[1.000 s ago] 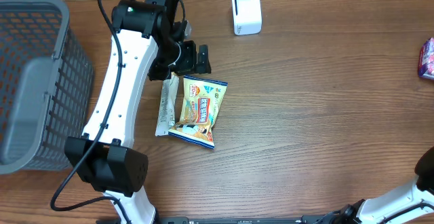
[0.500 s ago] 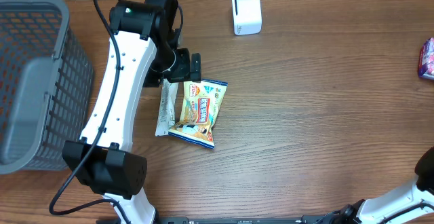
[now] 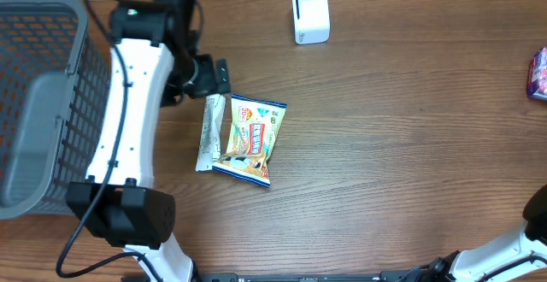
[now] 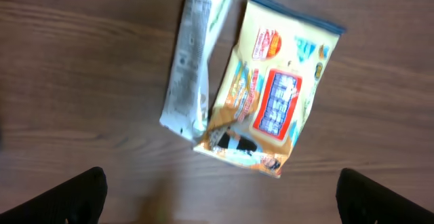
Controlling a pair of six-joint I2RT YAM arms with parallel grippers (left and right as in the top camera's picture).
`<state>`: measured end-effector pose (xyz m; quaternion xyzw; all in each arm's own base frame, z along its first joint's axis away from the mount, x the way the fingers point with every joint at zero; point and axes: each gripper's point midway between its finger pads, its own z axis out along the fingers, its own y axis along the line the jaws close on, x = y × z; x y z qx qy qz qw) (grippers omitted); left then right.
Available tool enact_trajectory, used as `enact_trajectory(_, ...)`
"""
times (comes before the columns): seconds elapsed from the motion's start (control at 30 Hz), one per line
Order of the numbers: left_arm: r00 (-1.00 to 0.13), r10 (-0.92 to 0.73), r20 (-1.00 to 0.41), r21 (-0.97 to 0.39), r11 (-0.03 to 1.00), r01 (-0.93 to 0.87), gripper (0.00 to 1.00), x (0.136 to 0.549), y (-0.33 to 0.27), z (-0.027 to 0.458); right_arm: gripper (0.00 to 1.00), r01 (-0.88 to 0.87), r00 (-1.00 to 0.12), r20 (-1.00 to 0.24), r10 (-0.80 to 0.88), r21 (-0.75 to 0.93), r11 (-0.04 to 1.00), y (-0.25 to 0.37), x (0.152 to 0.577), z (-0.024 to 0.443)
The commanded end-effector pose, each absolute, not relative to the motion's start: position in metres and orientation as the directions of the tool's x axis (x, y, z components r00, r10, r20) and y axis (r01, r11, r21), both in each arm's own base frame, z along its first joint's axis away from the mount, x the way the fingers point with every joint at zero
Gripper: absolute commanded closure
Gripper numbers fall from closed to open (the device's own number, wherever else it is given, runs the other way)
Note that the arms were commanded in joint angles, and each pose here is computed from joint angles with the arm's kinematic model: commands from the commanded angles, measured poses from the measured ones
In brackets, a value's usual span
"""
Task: Scan the item barcode
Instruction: 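Grasp the yellow snack bag with the left gripper and lift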
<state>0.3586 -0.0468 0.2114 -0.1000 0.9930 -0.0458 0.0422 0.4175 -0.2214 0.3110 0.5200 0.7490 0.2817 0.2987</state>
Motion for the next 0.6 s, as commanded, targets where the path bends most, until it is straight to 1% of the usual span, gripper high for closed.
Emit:
enact_trajectory(0.0,-0.991,-0.105,-0.077,-0.247,0.965,-0.084,0.00,0.354,-0.070,0.217,0.00,0.606,-0.283,-0.155,0.946,0.736,0.302,-0.221,0.417,0.312)
enact_trajectory(0.1,-0.999,-0.035,-0.041,-0.318,0.948,-0.020,0.01,0.349,-0.088,0.198,0.00,0.606,-0.283,-0.155,0.946,0.736,0.302,-0.221,0.417,0.312)
enact_trajectory(0.17,-1.000,-0.016,-0.007,-0.338,0.941,-0.013,0.07,0.344,-0.098,0.181,0.00,0.607,-0.283,-0.155,0.947,0.736,0.302,-0.221,0.417,0.312)
enact_trajectory(0.3,-0.999,0.028,0.036,-0.337,0.941,0.014,0.23,0.334,-0.113,0.149,0.00,0.606,-0.283,-0.155,0.946,0.736,0.302,-0.221,0.417,0.312)
enact_trajectory(0.4,-0.997,0.065,0.044,-0.334,0.941,0.047,0.29,0.328,-0.125,0.130,0.00,0.607,-0.283,-0.155,0.947,0.736,0.302,-0.221,0.417,0.312)
enact_trajectory(0.47,-0.996,0.086,0.034,-0.322,0.944,0.071,0.35,0.327,-0.130,0.119,0.00,0.606,-0.283,-0.155,0.946,0.736,0.302,-0.221,0.417,0.312)
enact_trajectory(0.57,-0.996,0.088,0.013,-0.271,0.959,0.081,0.40,0.330,-0.128,0.106,0.00,0.607,-0.283,-0.155,0.947,0.736,0.302,-0.221,0.417,0.312)
